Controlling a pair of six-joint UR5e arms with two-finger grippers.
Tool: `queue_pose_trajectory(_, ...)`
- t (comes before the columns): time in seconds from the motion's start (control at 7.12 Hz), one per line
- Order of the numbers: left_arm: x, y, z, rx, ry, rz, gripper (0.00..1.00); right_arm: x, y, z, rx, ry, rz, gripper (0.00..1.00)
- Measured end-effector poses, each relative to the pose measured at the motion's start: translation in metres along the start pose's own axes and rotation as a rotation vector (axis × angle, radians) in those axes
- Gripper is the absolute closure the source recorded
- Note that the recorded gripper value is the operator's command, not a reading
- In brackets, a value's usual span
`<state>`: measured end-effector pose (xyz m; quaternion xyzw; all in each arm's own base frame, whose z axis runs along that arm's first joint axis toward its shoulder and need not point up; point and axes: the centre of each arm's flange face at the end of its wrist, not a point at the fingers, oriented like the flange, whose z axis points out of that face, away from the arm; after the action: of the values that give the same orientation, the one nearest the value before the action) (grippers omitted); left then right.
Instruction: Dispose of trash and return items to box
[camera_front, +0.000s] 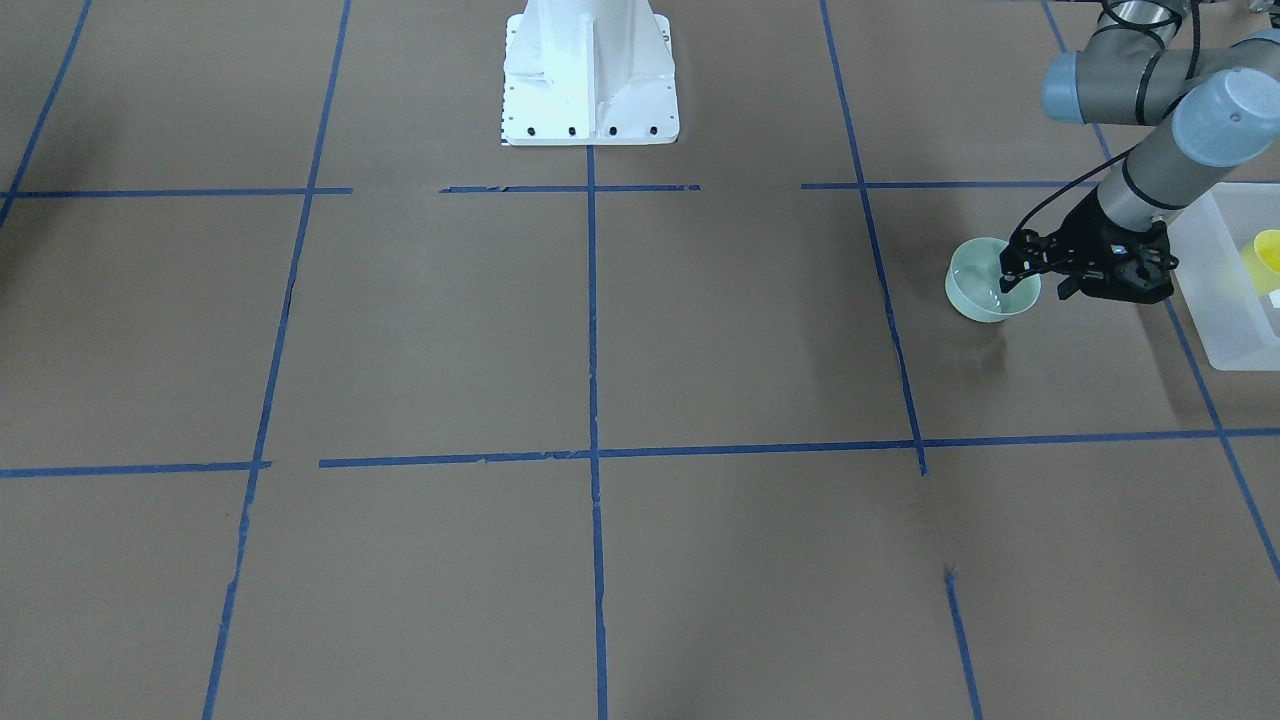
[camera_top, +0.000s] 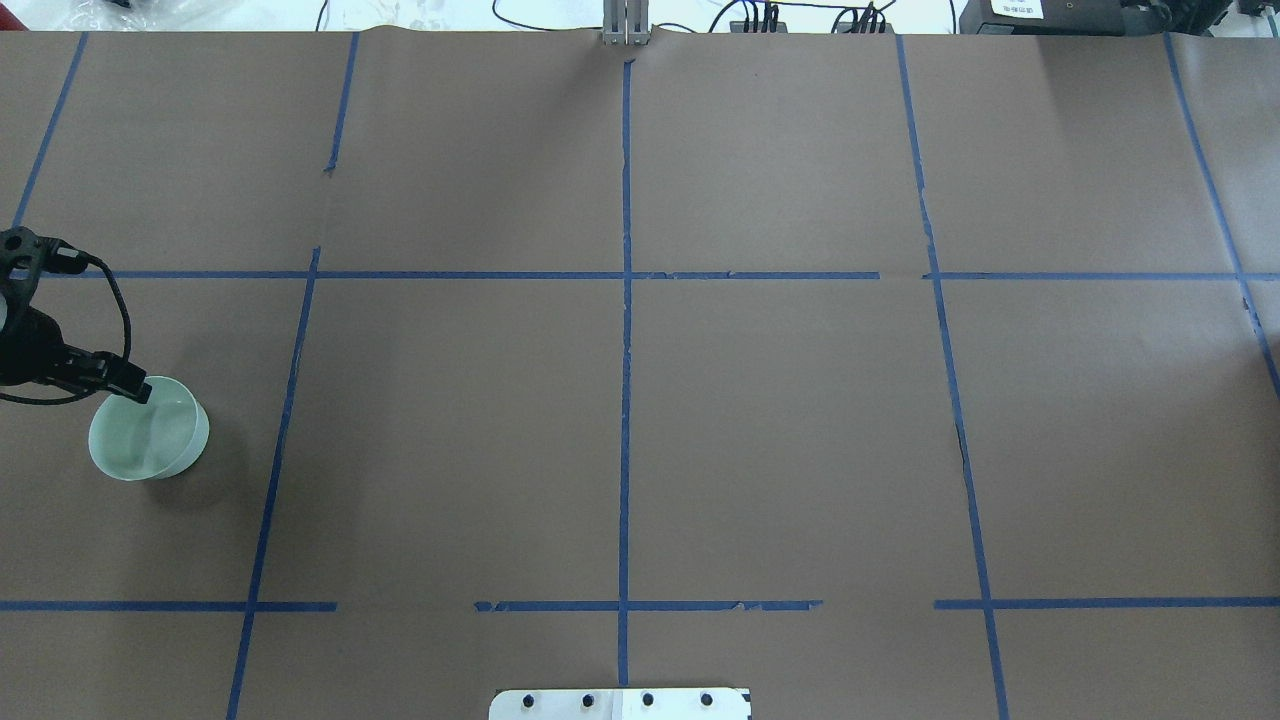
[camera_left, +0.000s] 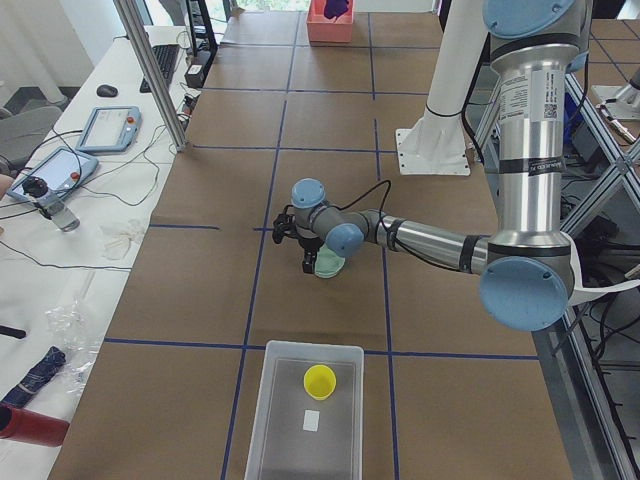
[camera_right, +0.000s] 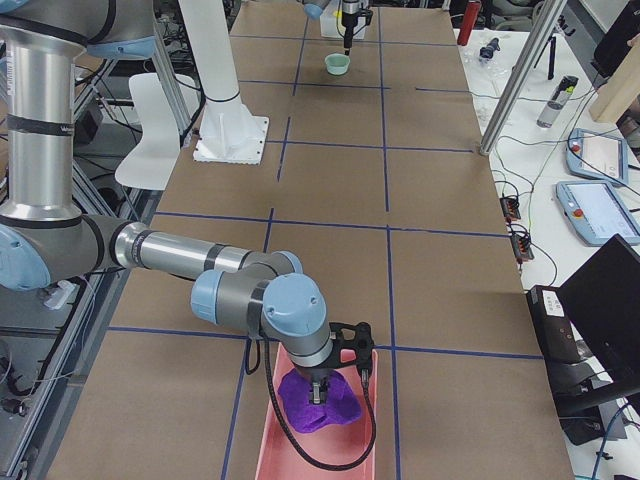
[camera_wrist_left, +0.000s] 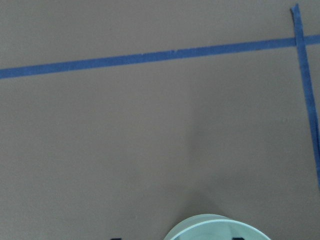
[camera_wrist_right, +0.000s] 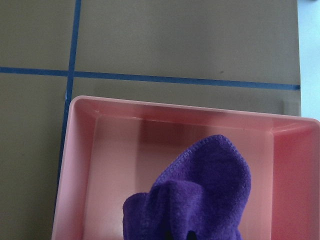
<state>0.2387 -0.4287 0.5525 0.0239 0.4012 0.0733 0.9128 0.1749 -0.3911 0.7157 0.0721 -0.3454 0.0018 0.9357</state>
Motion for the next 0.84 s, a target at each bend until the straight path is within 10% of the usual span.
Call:
queue_pose_trajectory(0.14, -0.002, 0.012, 0.009, -0.028, -0.009, 0.003, 0.19, -0.001, -0.002, 0.019, -0.008, -0.009, -0.026, 0.00)
queue_pose_trajectory(0.7, -0.018, 0.037, 0.029, -0.084, -0.033, -0.002, 0.31, -0.016, -0.014, 0.036, -0.016, -0.042, -0.066, 0.00)
queue_pose_trajectory(0.84, -0.015, 0.038, 0.037, -0.097, -0.032, 0.008, 0.72, -0.029, -0.034, 0.031, 0.001, -0.064, -0.085, 0.00)
